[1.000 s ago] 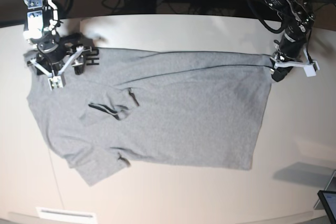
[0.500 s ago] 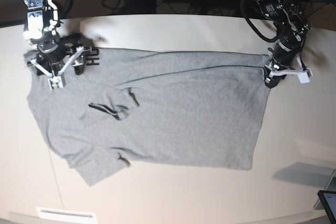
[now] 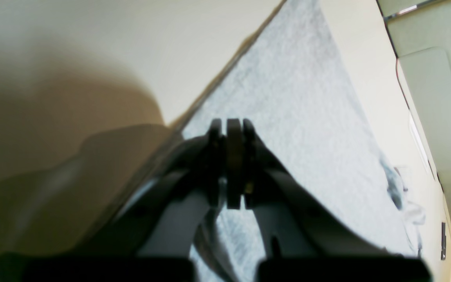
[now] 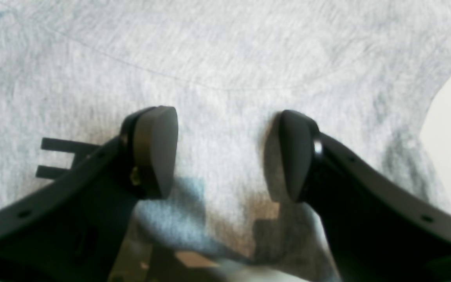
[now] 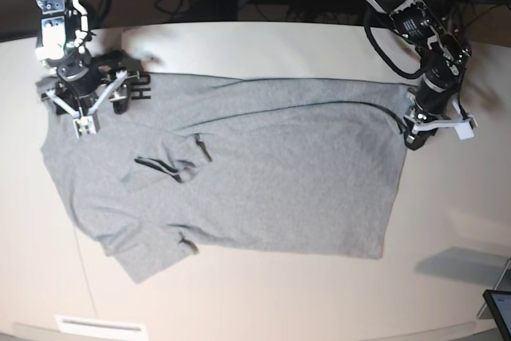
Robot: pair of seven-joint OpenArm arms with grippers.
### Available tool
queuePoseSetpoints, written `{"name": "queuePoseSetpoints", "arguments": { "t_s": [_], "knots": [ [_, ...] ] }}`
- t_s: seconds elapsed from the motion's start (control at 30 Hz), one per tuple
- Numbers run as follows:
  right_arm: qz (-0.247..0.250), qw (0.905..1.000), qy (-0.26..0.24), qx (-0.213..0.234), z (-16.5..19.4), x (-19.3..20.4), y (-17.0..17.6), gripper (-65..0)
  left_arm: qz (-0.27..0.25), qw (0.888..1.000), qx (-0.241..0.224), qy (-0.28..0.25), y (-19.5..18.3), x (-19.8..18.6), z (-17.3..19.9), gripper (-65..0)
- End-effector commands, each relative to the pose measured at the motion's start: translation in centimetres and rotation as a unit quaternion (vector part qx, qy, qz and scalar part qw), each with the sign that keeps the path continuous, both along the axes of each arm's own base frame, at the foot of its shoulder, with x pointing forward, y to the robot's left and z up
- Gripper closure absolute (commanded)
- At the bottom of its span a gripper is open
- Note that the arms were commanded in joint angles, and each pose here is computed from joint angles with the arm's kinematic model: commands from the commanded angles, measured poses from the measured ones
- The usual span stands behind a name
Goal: Fold the T-shirt properly
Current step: 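Shift the left gripper along the folded edge toward the right gripper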
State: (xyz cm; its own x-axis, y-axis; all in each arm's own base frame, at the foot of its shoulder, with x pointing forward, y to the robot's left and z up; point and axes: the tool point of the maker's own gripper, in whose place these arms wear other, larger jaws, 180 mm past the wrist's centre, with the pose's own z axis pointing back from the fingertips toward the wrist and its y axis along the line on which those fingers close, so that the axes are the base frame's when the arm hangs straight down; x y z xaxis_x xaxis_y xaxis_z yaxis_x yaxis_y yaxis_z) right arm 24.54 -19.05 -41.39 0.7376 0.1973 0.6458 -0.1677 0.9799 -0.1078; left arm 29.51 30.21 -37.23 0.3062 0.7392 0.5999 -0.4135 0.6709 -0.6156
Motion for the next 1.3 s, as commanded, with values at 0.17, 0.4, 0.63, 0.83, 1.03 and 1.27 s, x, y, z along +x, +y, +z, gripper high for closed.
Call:
{"name": "queuePoseSetpoints", "arguments": {
  "t_s": [0.17, 0.4, 0.63, 0.83, 1.03, 1.27],
  "knots": [
    [0.002, 0.9996, 0.021, -0.016, -0.5, -0.6, -0.5, -38.6, 0.004, 0.999, 0.008, -0.042, 0.5, 2.0, 2.4, 0.0],
    [0.002, 0.9996, 0.021, -0.016, -0.5, -0.6, -0.5, -38.6, 0.034, 0.998, 0.003, -0.061, 1.2, 2.8, 2.5, 0.0],
    [0.002, 0.9996, 0.021, -0.017, -0.5, -0.6, -0.6, -38.6, 0.061, 0.997, -0.025, -0.039, 1.4, 2.4, 0.6, 0.0],
    [0.002, 0.9996, 0.021, -0.017, -0.5, -0.6, -0.6, -38.6, 0.076, 0.996, -0.017, -0.05, 2.1, 2.3, 1.0, 0.0],
    [0.003, 0.9996, 0.021, -0.017, -0.5, -0.6, -0.6, -38.6, 0.091, 0.994, -0.009, -0.065, 2.4, 2.6, 1.3, 0.0],
    [0.003, 0.9996, 0.021, -0.017, -0.5, -0.6, -0.6, -38.6, 0.091, 0.994, -0.013, -0.067, 2.1, 2.8, 1.2, 0.0]
  ]
}}
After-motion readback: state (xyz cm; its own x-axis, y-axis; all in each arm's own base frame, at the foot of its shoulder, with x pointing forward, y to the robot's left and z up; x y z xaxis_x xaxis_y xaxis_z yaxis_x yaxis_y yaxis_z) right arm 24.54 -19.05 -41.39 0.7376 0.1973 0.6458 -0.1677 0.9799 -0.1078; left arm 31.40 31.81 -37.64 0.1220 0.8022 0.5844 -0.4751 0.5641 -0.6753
